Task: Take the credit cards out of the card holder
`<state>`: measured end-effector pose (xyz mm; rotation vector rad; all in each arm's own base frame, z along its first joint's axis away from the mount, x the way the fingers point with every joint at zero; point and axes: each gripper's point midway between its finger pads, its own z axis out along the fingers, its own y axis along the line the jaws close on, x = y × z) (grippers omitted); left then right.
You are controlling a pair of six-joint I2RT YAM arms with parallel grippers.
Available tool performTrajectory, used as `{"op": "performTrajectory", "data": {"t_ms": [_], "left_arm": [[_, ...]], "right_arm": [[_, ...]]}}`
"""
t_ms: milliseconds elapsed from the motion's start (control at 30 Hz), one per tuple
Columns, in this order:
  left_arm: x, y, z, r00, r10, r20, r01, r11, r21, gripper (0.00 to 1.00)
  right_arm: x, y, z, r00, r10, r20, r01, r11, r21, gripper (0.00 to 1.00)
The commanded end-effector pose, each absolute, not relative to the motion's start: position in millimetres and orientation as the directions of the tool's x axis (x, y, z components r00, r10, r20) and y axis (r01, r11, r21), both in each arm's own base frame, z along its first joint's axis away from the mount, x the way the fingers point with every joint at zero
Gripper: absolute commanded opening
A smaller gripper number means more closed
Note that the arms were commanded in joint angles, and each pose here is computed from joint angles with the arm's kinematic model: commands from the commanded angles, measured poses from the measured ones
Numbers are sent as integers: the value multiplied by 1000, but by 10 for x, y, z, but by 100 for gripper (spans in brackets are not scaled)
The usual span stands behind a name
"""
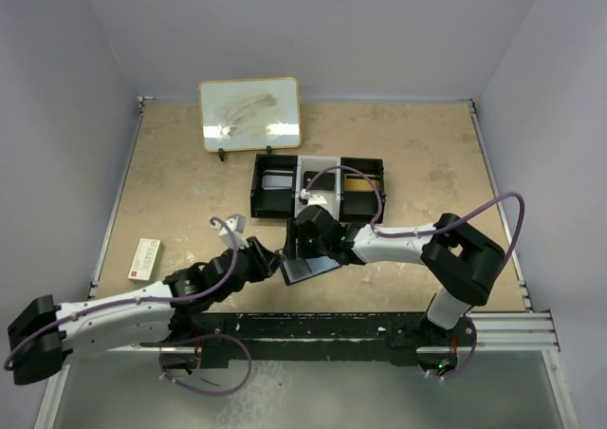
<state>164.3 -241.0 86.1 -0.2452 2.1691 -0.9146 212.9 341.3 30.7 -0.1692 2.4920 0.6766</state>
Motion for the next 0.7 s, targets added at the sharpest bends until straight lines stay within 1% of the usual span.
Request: {"op": "performTrajectory", "data": {"t_ms": [0, 133, 233, 367, 433, 500, 567, 667], "left_arm": [[1779, -1898, 1032, -570, -537, -622, -36, 772, -634, 29], [1791, -1616, 1170, -507, -571, -645, -92, 780, -619, 29], [1798, -1489, 1252, -481, -565, -670, -111, 797, -593, 29], [1815, -1441, 1345, -469, -548, -693, -116, 816, -567, 29], [1822, -1446, 1366, -470, -539, -699, -113, 822, -558, 29], [1822, -1463, 1372, -474, -533, -701, -108, 825, -554, 29], [1823, -1494, 1372, -480, -531, -699, -99, 824, -558, 29], [1815, -1550, 1354, -496, -521, -695, -81, 824, -561, 29]], "right_arm": [[2080, 3282, 153, -823, -146, -550, -336, 904, 263, 64], [2025, 3320, 98, -800, -236, -552, -389, 904, 177, 67], [1976, 3300, 24, -787, -297, -541, -411, 906, 99, 70], [1973, 3307, -44, -776, -347, -527, -421, 907, 23, 69], [1968, 3309, -70, -777, -353, -520, -420, 908, 10, 67], [1925, 3349, -78, -787, -345, -512, -424, 905, 43, 65], [1849, 3444, -46, -795, -330, -509, -444, 888, 117, 63], [1806, 3532, 10, -803, -292, -520, -453, 866, 213, 63]]}}
